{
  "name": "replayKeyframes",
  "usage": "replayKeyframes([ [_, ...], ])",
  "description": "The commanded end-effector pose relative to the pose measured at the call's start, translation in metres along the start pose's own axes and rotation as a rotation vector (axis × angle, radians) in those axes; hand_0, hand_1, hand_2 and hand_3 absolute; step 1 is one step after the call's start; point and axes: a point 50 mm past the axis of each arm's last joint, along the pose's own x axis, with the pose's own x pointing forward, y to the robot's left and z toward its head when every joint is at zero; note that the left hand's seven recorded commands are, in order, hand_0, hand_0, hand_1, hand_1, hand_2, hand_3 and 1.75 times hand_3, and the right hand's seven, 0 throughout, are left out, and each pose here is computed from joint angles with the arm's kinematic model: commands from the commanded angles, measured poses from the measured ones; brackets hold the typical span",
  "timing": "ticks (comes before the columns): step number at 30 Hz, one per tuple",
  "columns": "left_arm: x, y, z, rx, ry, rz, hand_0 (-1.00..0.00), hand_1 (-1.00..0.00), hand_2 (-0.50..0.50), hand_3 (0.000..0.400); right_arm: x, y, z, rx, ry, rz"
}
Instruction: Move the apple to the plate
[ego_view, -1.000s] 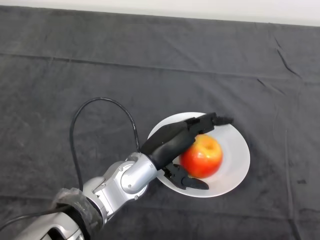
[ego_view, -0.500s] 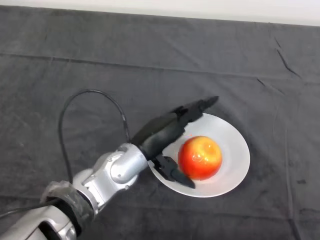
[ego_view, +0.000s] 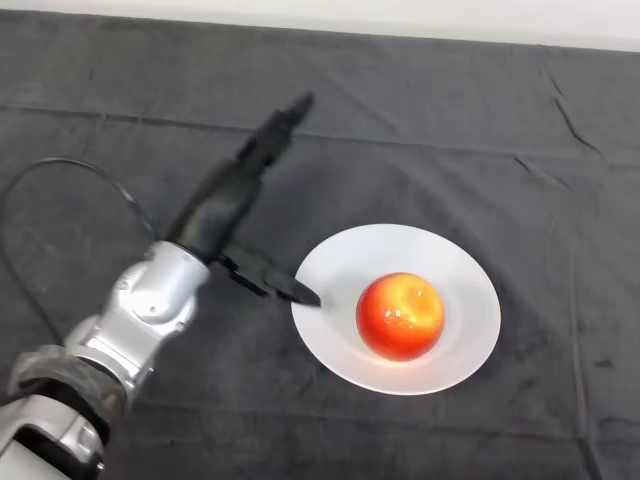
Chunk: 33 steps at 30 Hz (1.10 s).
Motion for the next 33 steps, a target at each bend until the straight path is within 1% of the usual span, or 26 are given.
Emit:
replayKeyframes([
  [1, 0.011, 0.027, 0.013, 0.021, -0.061, 0.084, 0.0, 0.0, 0.0, 0.0, -0.072, -0.0172, -0.0552, -0.047, 0.327, -0.037],
  [7, 0.004, 0.057, 0.014, 0.014, -0.083, 0.211, 0.0, 0.0, 0.0, 0.0, -0.072, -0.0172, -0.0552, -0.047, 0.327, -0.037],
  [15, -0.014, 0.095, 0.011, 0.019, -0.096, 0.363, 0.0, 0.0, 0.0, 0.0, -0.072, -0.0172, -0.0552, -0.047, 0.327, -0.037],
  [25, -0.039, 0.136, 0.004, 0.042, -0.072, 0.54, 0.0, 0.0, 0.0, 0.0, -0.072, -0.0172, -0.0552, -0.047, 0.327, -0.037],
  [33, -0.06, 0.157, -0.002, 0.065, -0.047, 0.655, 0.0, 0.0, 0.0, 0.0, -0.072, -0.0172, -0.0552, -0.047, 0.327, -0.037],
])
